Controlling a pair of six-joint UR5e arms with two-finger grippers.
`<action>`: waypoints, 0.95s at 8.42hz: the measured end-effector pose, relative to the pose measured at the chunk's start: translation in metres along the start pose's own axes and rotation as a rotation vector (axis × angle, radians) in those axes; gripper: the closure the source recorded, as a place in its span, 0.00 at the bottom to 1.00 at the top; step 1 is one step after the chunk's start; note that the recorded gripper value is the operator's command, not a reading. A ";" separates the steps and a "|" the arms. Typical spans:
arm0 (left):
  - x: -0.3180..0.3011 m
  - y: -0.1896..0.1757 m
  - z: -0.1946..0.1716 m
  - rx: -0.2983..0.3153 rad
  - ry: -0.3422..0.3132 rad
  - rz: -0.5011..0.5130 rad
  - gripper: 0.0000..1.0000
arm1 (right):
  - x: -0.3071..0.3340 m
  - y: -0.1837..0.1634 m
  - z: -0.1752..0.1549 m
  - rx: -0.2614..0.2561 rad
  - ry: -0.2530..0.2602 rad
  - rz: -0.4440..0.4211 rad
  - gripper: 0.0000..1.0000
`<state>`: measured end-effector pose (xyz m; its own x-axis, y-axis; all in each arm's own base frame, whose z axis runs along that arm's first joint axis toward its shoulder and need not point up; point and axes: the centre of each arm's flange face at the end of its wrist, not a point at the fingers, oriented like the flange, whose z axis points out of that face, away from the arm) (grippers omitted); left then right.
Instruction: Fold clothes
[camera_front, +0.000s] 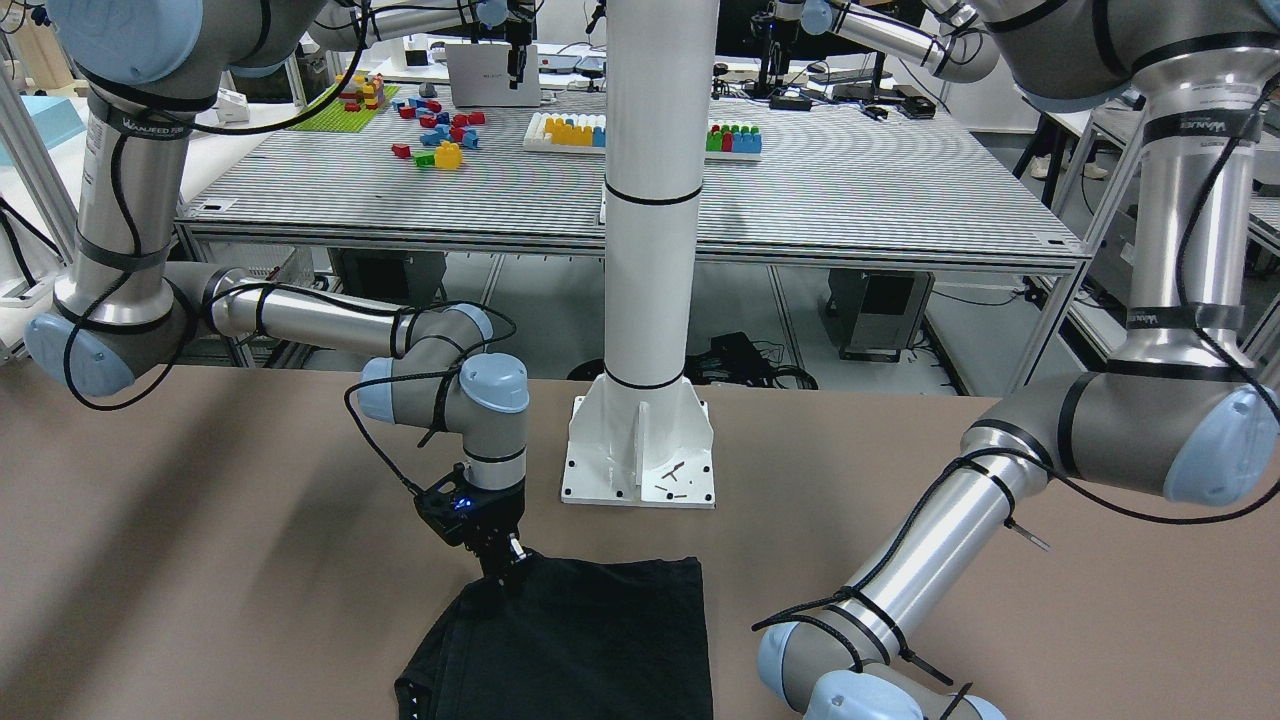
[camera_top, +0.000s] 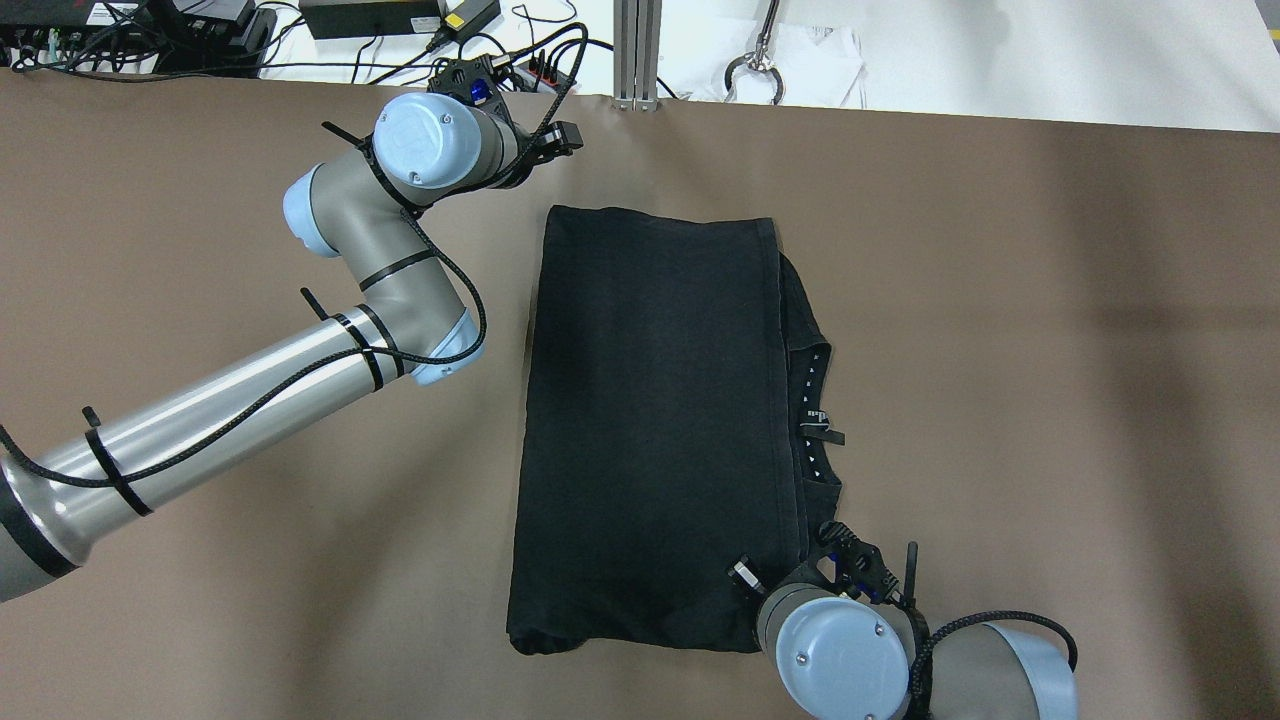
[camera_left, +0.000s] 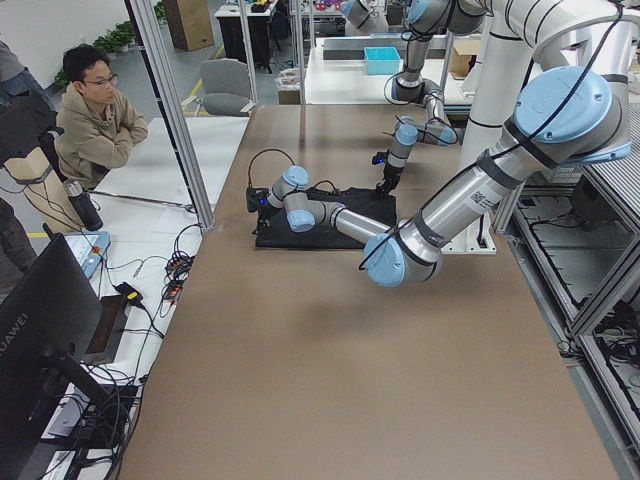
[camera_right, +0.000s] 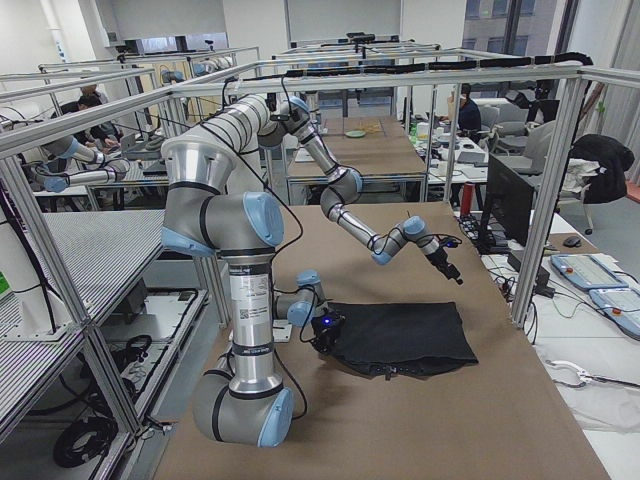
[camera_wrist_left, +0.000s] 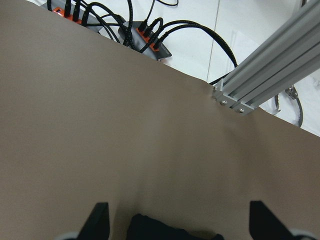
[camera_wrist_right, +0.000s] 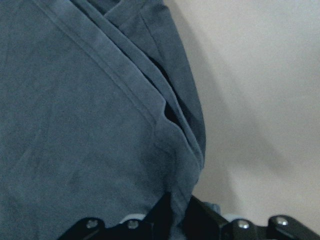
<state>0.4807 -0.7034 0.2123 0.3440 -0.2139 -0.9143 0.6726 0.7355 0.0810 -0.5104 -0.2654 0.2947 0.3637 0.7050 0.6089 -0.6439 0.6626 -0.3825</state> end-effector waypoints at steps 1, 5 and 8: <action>0.001 0.013 -0.013 -0.016 0.011 -0.039 0.00 | 0.000 0.002 -0.008 -0.013 -0.011 0.002 0.95; -0.069 0.153 -0.136 -0.189 0.054 -0.243 0.00 | 0.003 0.012 -0.024 -0.046 -0.029 -0.003 0.94; -0.140 0.285 -0.211 -0.269 0.031 -0.283 0.22 | 0.004 0.016 -0.025 -0.055 -0.030 -0.008 0.94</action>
<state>0.4865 -0.3280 0.2796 0.1471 -0.4160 -0.8974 0.5408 0.7935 -0.2792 -0.5021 -0.2453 0.2738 0.3473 0.6923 0.6325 -0.6032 0.6814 -0.4146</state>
